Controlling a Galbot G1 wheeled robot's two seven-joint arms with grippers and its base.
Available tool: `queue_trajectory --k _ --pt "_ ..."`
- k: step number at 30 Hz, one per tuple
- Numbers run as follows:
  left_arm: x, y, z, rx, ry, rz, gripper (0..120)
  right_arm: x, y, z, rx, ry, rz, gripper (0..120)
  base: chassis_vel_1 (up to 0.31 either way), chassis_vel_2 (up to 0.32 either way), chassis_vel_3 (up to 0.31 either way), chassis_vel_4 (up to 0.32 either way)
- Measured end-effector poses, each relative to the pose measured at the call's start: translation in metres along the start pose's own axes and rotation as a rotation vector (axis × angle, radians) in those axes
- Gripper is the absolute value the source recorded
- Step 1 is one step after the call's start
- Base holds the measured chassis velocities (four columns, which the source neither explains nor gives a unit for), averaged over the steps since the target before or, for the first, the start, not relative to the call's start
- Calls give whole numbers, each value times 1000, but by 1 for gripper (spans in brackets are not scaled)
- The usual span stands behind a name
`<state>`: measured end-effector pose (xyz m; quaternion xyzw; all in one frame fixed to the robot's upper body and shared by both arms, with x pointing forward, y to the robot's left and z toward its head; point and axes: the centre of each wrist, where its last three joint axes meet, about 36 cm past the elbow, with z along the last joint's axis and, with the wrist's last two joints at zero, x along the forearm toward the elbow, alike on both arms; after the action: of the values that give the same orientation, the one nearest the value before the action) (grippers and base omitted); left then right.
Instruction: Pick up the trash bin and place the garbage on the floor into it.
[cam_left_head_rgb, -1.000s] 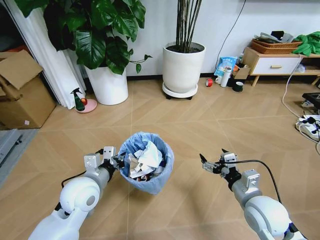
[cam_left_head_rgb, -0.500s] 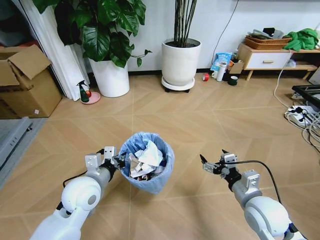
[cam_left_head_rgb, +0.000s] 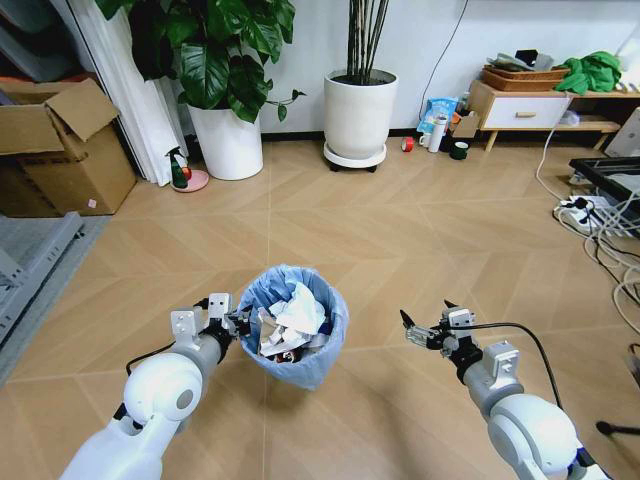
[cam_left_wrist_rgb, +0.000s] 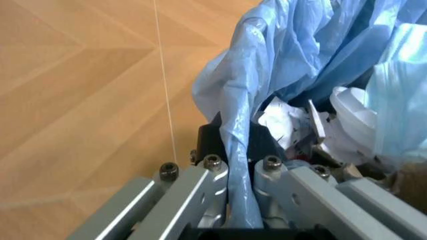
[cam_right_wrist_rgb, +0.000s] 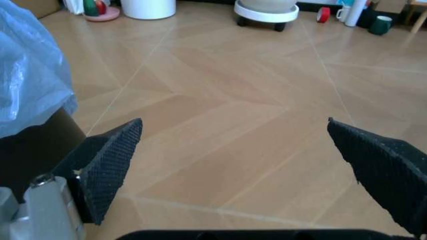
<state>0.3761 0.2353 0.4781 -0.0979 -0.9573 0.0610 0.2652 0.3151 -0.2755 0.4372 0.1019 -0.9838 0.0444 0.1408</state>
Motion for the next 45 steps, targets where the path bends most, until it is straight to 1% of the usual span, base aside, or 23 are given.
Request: queue_trajectory --k 11,25,45 --pt "-2 0 2 -3 10 4 0 -4 0 5 -5 -3 -1 100 164 -170 -178 179" --pt "4 -3 4 -1 8 7 0 -2 5 2 0 3 -21 100 -5 6 3 6" --pt "4 -3 3 1 -3 -2 0 5 4 0 3 -1 -12 100 118 -106 -116 109"
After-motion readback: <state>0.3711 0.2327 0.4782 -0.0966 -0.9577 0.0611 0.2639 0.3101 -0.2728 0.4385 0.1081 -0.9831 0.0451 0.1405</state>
